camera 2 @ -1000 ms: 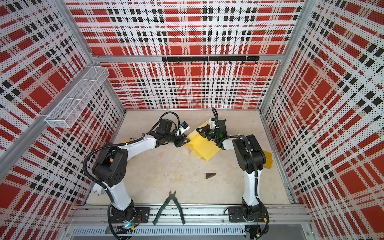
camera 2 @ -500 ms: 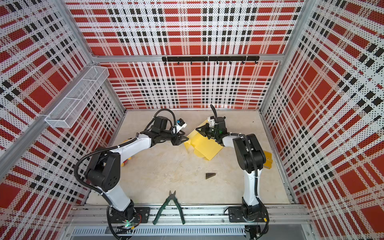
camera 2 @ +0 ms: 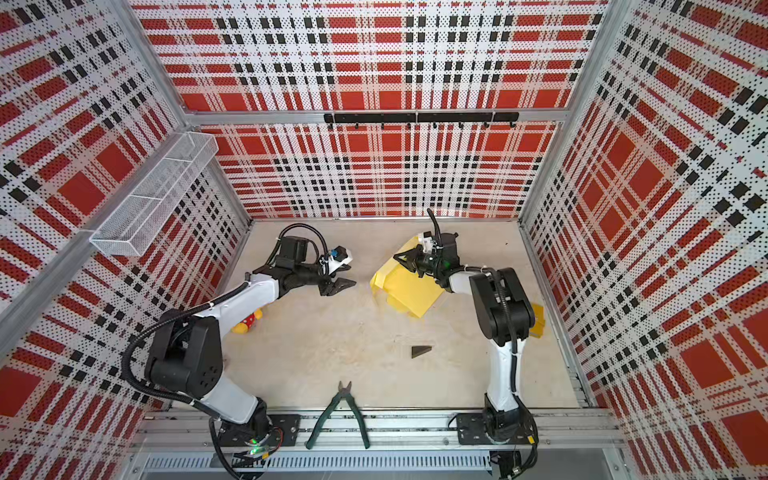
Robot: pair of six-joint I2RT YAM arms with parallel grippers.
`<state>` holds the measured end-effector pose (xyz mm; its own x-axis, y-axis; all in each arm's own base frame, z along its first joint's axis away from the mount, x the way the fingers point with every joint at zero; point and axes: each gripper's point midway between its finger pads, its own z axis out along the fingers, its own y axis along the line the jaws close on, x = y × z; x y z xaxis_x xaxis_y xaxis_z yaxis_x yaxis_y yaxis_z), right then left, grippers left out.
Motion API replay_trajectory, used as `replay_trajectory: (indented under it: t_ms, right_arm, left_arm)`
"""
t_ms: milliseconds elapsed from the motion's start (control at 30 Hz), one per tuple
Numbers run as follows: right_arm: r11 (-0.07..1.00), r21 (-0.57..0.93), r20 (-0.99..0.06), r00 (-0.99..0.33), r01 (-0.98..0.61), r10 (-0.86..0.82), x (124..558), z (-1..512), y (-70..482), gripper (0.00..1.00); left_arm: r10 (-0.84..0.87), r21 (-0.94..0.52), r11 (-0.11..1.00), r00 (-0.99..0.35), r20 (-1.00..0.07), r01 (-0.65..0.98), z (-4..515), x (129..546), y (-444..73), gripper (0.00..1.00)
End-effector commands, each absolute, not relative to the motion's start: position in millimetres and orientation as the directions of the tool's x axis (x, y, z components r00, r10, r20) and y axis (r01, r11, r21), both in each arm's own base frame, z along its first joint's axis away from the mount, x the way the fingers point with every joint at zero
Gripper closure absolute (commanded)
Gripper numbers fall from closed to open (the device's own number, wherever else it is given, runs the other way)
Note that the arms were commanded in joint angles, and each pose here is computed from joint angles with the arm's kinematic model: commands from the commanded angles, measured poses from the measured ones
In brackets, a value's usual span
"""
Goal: Fold the paper box
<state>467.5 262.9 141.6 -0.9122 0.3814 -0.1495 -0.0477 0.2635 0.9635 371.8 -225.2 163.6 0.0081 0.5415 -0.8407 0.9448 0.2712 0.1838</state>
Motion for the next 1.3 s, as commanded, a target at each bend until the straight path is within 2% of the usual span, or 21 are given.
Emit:
replay_trajectory:
  t_ms: [0,100,200,333,533,633,867,1167,1267]
  right_arm:
    - [0.218,0.965,-0.216,-0.910,-0.144,0.354,460.2,180.7,265.4,1.00]
    - [0.206,0.971,-0.190,-0.919,-0.123,0.346,456.7,178.0,266.9,1.00]
    - [0.195,0.975,-0.169,-0.926,-0.107,0.337,450.2,177.7,268.2,1.00]
    - [0.212,0.973,-0.157,-0.938,-0.093,0.310,442.0,171.3,271.2,1.00]
    - [0.194,0.977,-0.147,-0.947,-0.093,0.286,432.0,171.1,280.8,1.00]
    - [0.169,0.980,-0.151,-0.950,-0.107,0.274,426.1,179.0,283.7,1.00]
    - [0.127,0.985,-0.146,-0.950,-0.114,0.275,422.0,191.0,287.6,1.00]
    - [0.103,0.986,-0.153,-0.946,-0.129,0.284,425.4,211.2,288.8,1.00]
    - [0.100,0.986,-0.157,-0.946,-0.133,0.285,427.8,215.8,289.1,1.00]
  left_arm:
    - [0.581,0.268,0.115,0.154,-0.799,0.957,147.5,357.6,-244.8,0.40]
    - [0.637,0.292,0.064,0.186,-0.748,0.954,127.4,348.2,-256.8,0.40]
    - [0.634,0.263,0.105,0.139,-0.761,0.959,121.1,345.2,-260.1,0.41]
    - [0.667,0.314,0.123,0.156,-0.728,0.941,110.6,347.3,-262.4,0.40]
    - [0.651,0.301,0.286,0.046,-0.758,0.910,122.2,363.8,-263.9,0.40]
    - [0.647,0.304,0.314,0.032,-0.762,0.899,125.9,366.2,-259.6,0.41]
    - [0.583,0.272,0.243,0.084,-0.808,0.931,136.1,350.8,-275.7,0.41]
    - [0.430,0.146,0.176,0.058,-0.901,0.973,165.5,337.5,-296.0,0.46]
    - [0.413,0.133,0.187,0.045,-0.910,0.973,169.7,341.0,-298.8,0.48]
